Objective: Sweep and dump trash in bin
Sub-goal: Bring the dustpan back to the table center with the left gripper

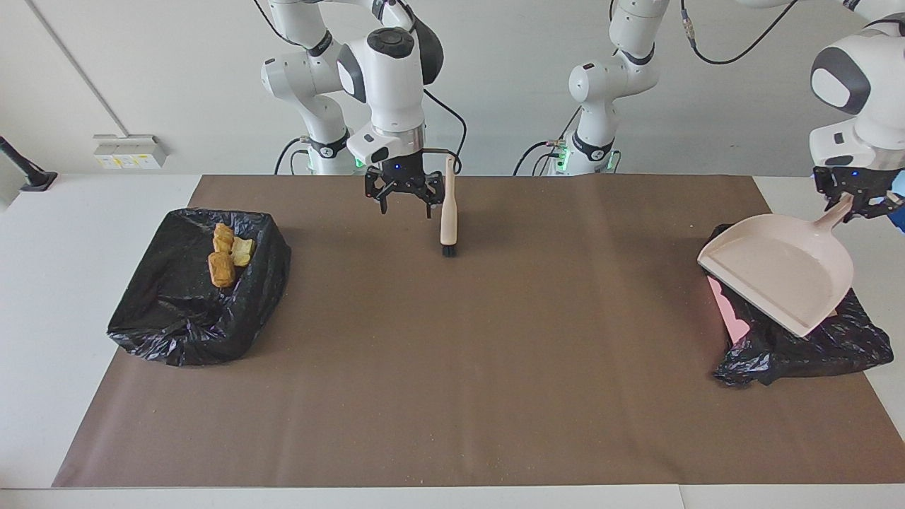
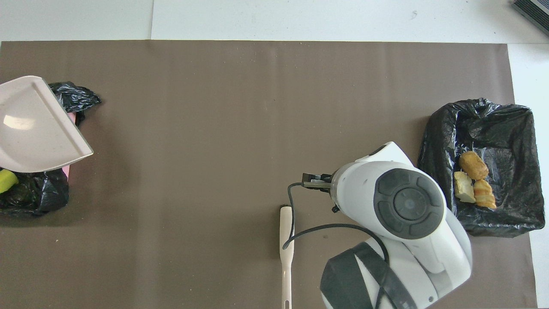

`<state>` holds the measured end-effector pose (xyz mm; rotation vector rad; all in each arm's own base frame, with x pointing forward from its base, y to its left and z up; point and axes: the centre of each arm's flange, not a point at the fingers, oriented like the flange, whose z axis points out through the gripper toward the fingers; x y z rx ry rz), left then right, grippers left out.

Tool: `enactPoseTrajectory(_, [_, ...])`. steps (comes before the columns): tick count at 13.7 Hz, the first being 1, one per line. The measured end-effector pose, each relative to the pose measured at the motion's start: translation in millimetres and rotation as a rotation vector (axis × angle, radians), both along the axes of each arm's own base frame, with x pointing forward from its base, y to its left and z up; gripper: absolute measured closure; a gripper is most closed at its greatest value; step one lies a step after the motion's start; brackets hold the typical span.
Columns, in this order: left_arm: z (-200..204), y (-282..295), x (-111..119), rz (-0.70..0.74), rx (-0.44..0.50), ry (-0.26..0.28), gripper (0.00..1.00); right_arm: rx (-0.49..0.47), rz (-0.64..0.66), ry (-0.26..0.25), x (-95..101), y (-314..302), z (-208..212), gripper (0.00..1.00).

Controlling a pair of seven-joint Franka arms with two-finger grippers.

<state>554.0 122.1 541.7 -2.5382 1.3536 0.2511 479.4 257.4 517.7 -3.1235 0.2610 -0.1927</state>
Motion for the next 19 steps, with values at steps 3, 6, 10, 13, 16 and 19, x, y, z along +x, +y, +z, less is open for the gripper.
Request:
enactPoseTrajectory(3, [-24.8,-77.5,-0.3,0.177,-0.082,-0.033,0.69,-0.002,-0.018,-0.005,10.7,-16.8,48.5,0.0])
enactPoseTrajectory(6, [-40.1,-156.6,-1.5,0.352,-0.15,-0.059,0.69,-0.017,-0.001,0.002,20.6,-51.1,91.9,0.0])
enactPoseTrajectory(10, [-52.0,-261.6,-10.0,0.502,-0.203,-0.096,0.69,-0.033,-0.016,0.028,28.1,-101.9,129.5,0.0])
enactPoseTrajectory(13, [-72.8,-350.4,-18.6,0.605,-0.209,-0.13,0.69,-0.032,0.004,0.039,32.3,-147.4,151.8,0.0])
enactPoseTrajectory(16, [-90.9,-441.5,-23.0,0.696,-0.257,-0.115,0.69,0.006,0.035,0.043,41.0,-211.6,157.2,0.0])
enactPoseTrajectory(19, [-107.7,-505.5,-20.3,0.792,-0.281,-0.126,0.69,0.016,0.034,0.044,43.4,-258.7,156.5,0.0])
